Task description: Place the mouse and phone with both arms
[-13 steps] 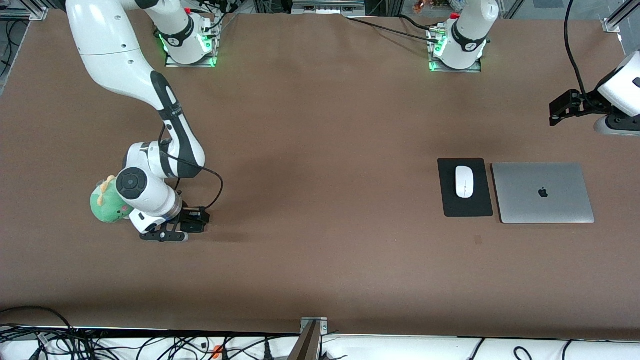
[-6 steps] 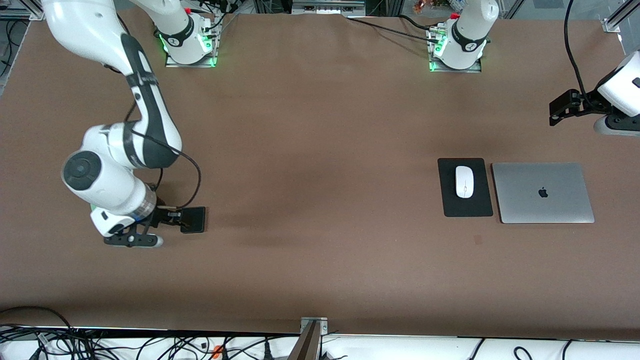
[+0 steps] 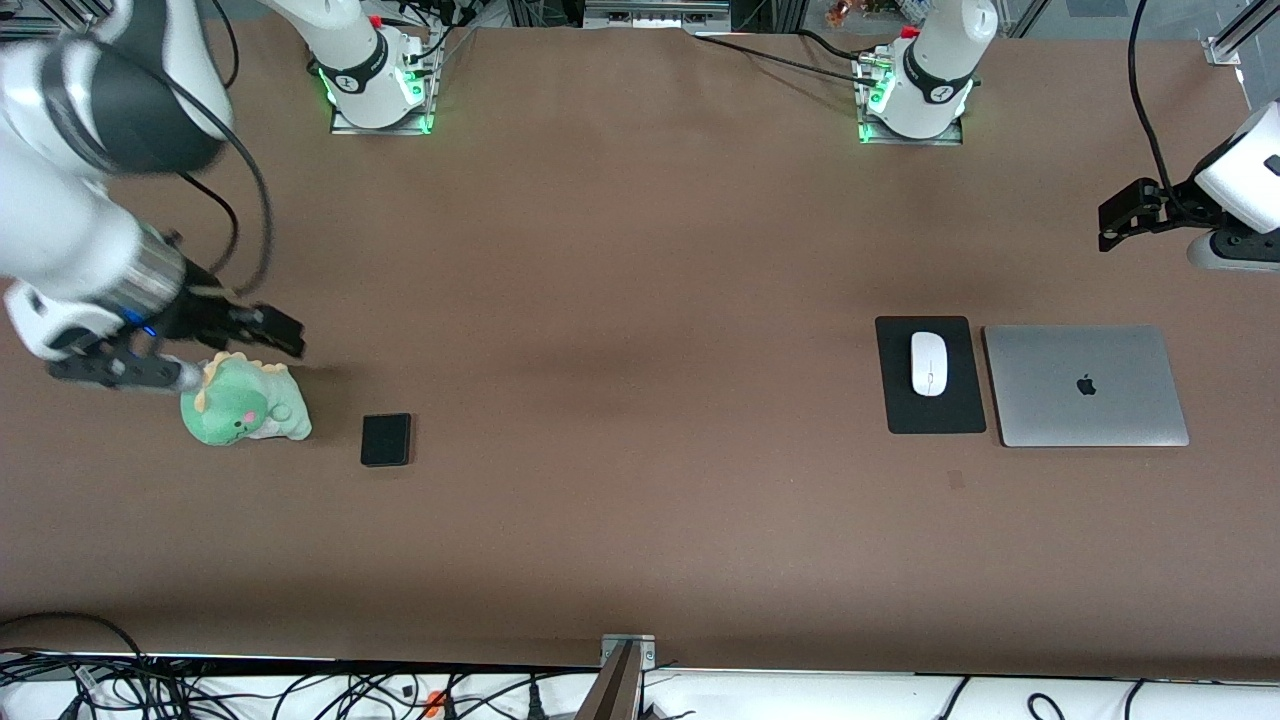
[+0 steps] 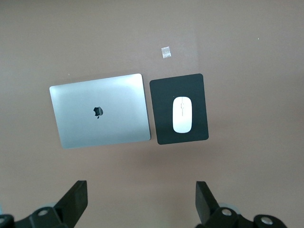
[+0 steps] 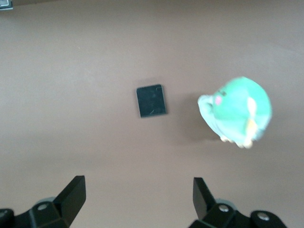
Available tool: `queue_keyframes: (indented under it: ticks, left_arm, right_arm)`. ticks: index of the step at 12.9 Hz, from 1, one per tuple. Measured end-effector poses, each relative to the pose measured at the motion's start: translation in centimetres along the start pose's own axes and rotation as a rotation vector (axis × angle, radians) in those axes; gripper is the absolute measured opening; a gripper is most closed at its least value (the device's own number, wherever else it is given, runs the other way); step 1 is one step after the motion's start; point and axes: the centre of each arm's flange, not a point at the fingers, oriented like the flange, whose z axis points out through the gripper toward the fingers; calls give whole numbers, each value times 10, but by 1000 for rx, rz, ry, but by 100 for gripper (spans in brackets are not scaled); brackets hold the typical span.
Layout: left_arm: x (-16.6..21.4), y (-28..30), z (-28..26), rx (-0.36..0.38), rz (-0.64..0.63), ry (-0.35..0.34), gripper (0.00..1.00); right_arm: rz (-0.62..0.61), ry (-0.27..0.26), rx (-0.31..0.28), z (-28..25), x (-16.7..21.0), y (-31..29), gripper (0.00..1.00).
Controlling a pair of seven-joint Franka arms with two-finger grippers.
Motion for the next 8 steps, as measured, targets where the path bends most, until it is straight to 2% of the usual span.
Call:
queue_keyframes:
  ticks: [2, 8]
  left_arm:
    - [0, 0, 0, 0, 0, 0, 100]
    - [-1, 0, 1, -1, -1, -13, 100]
  right_arm:
    - [2, -21, 5, -28, -19, 21, 100]
    - [-46, -47, 5, -31, -37, 37, 100]
